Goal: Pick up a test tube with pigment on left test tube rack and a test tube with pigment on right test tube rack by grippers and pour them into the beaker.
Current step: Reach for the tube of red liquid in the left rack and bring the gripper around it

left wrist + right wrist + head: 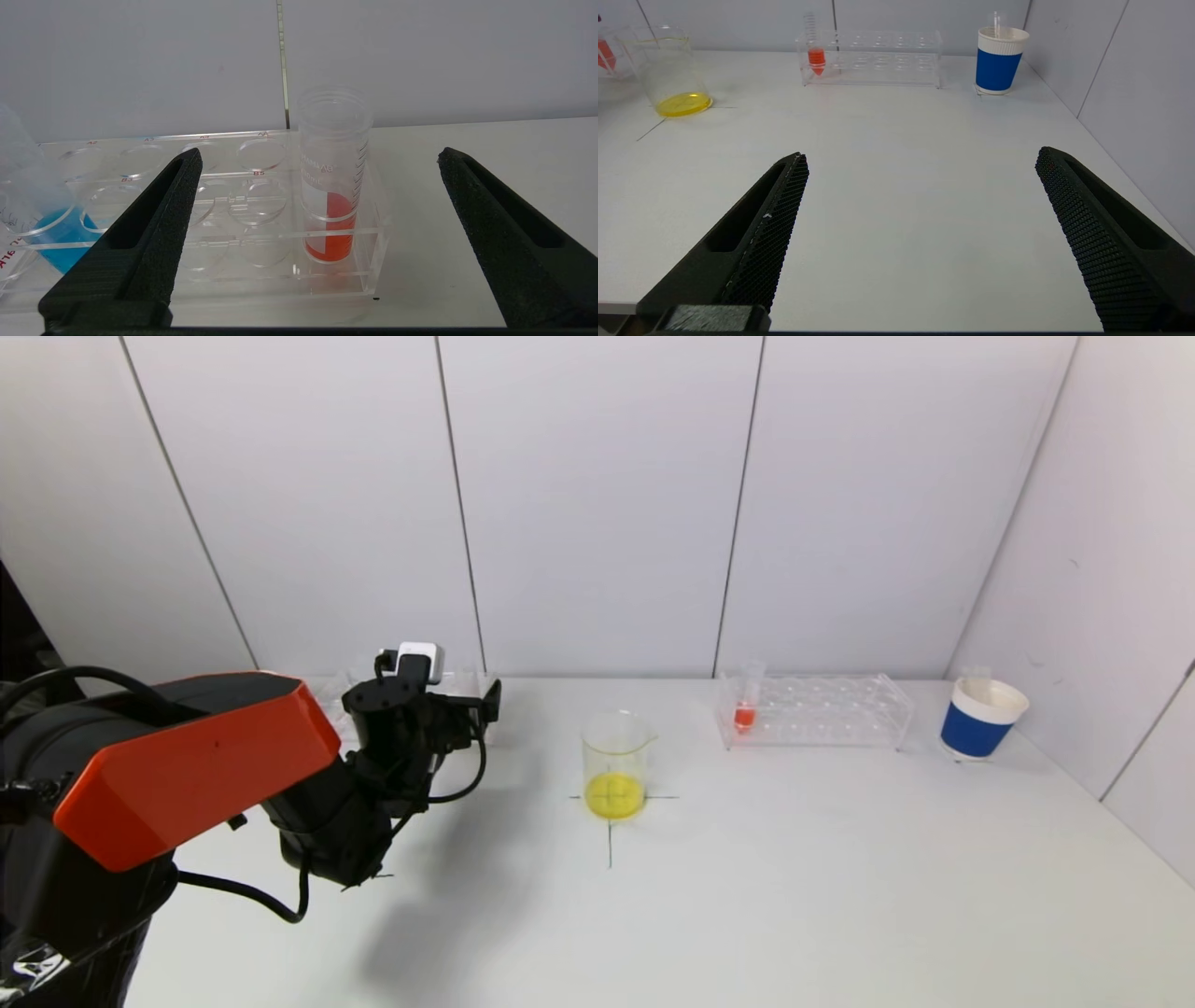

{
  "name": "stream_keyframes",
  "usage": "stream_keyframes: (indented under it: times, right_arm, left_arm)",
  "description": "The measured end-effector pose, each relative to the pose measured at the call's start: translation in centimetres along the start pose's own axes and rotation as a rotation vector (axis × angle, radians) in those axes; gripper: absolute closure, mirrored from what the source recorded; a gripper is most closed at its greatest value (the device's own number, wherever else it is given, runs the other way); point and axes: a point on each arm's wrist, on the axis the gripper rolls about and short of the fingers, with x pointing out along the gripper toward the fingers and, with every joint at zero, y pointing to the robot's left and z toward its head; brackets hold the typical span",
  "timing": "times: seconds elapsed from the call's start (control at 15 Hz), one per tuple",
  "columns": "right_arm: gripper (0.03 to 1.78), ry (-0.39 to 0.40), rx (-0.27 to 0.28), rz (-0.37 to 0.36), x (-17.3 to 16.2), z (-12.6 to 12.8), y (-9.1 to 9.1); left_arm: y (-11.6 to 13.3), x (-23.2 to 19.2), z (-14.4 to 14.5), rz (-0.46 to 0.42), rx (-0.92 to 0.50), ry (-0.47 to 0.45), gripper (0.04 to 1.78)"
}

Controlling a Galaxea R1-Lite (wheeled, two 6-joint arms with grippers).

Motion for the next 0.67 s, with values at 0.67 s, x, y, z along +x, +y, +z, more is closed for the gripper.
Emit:
stream_keyframes:
  times: [0.67]
  right_arm:
    - [0.04,0.000,0.000,0.000,0.00,0.00,0.00]
  left_arm:
    - [-0.11,0.50,-0.75,0.002,0.019,-0.018,0.06]
